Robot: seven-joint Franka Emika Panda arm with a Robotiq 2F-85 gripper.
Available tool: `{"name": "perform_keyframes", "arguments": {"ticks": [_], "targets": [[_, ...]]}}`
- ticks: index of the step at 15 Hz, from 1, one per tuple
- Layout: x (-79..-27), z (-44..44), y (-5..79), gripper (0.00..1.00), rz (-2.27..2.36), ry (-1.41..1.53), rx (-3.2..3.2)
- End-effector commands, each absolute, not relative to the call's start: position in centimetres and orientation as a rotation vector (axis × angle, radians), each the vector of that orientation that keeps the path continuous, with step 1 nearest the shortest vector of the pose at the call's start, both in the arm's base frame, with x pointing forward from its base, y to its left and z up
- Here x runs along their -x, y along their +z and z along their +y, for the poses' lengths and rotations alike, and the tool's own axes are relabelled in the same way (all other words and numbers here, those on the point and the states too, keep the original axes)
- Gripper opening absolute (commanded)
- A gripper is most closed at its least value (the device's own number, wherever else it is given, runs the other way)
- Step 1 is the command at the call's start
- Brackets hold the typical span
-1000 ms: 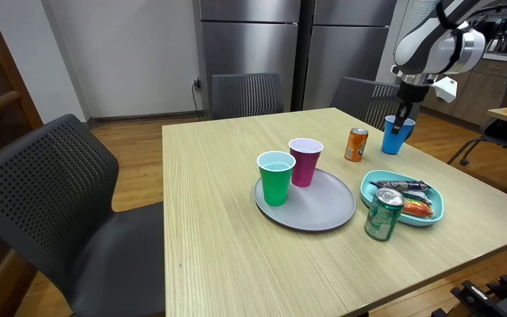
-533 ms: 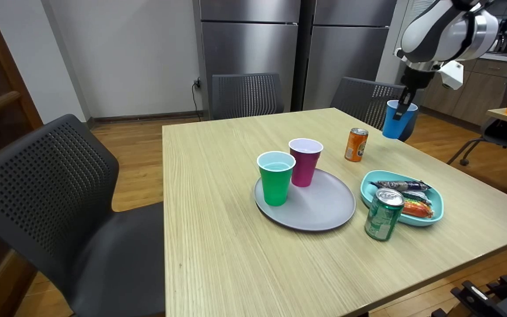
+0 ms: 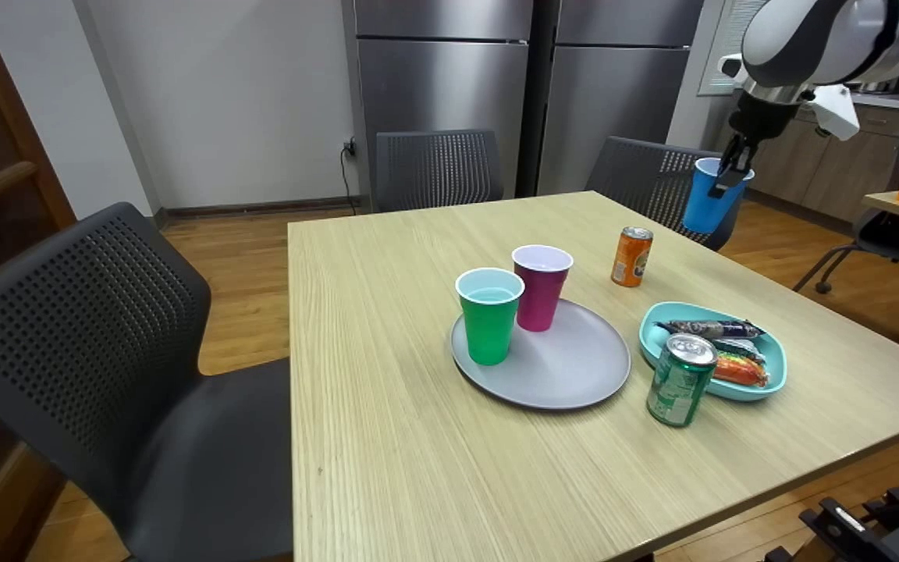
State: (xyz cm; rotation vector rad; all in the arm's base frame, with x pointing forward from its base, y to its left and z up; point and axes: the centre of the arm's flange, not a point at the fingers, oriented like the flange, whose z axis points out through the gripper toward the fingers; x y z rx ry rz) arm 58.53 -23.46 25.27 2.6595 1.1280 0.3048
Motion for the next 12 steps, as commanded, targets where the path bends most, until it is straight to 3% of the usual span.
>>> {"name": "perform_keyframes", "arguments": {"ticks": [1, 12], "targets": [[-54.0, -21.8, 27.6, 0.01, 1.195, 0.336, -2.632], [-47.7, -14.0, 25.6, 0.01, 1.079, 0.337, -2.731]]}}
